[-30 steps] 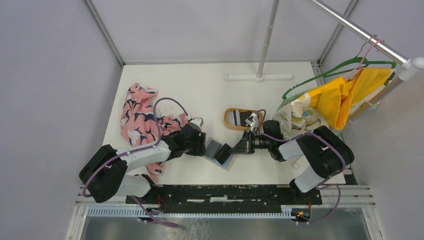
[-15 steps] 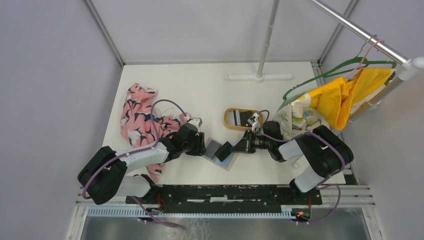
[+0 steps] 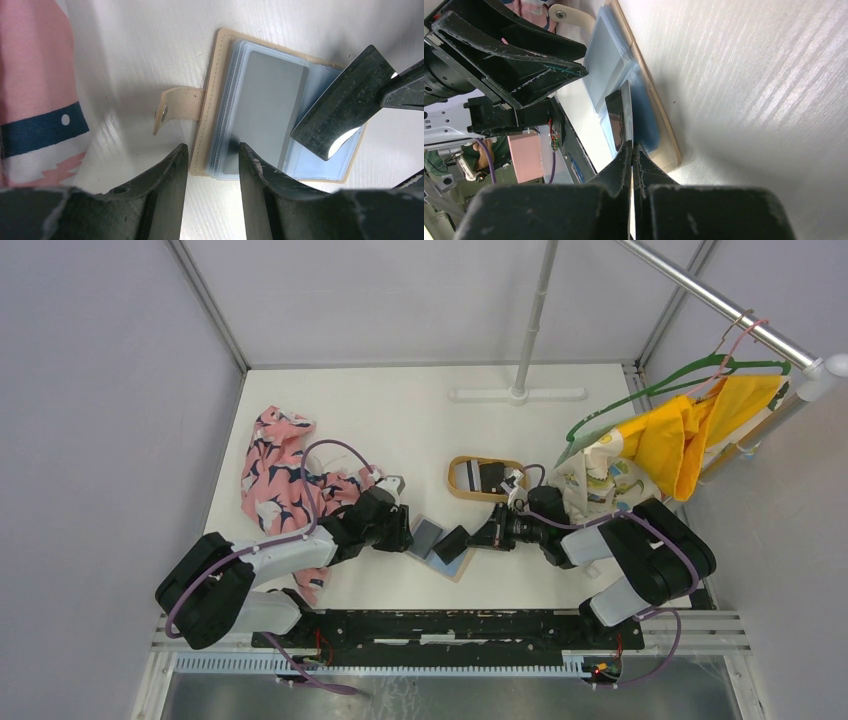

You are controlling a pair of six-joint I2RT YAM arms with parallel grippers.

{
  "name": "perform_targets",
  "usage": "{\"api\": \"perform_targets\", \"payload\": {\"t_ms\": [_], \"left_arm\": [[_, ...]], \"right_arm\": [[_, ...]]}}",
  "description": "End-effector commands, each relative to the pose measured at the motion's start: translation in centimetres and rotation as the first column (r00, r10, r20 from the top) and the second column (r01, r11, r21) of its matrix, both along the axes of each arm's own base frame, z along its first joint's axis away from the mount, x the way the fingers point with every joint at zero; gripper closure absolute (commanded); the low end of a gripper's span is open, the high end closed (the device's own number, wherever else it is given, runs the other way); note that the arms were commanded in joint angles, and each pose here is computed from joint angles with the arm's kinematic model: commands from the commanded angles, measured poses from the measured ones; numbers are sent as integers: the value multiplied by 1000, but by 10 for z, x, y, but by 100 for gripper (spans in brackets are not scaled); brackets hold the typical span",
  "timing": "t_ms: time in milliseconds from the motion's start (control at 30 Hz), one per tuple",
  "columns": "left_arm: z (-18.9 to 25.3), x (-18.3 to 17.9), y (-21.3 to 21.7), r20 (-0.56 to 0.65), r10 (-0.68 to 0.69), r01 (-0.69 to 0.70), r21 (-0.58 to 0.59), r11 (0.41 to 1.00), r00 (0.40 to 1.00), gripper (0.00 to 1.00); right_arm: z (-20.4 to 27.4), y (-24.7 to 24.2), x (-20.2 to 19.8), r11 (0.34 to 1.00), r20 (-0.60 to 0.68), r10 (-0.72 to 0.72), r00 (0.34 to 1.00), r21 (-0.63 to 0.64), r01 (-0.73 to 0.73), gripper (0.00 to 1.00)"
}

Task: Put the credit cards into the card holder
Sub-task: Insert the credit card into the card holder.

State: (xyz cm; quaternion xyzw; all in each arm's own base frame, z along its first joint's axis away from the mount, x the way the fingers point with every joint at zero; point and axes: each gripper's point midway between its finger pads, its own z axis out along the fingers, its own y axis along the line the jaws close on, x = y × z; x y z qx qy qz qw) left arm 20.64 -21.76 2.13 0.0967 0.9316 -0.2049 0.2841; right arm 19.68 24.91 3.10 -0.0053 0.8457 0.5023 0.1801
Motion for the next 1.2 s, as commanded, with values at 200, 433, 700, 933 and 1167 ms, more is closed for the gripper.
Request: {"api": "perform_targets", "payload": {"t_ms": [200,433,700,933,1167], "left_arm": [[-10,-12,-2,-55,-25,24,-16,1000,998,53],[-12,-13,-4,-62,-31,29,-25,999,998,55],[-13,-15,-6,-66,-37,35,-36,999,997,55],[-13,-15,-7,-67,-50,47,-38,998,996,55],[-11,-14,-9,-61,-60,58,-39,998,996,55]], "right_arm": [[9,11,3,998,-8,-5,1000,55,6,100],[5,17,-1,999,-41,4,999,51,-2,100],[3,26,-4,998,-92,13,996,60,-7,100],[-8,28,-6,999,-175,9,984,40,-2,100],[-14,26,-7,1000,-211,3,978,7,-1,100]]}}
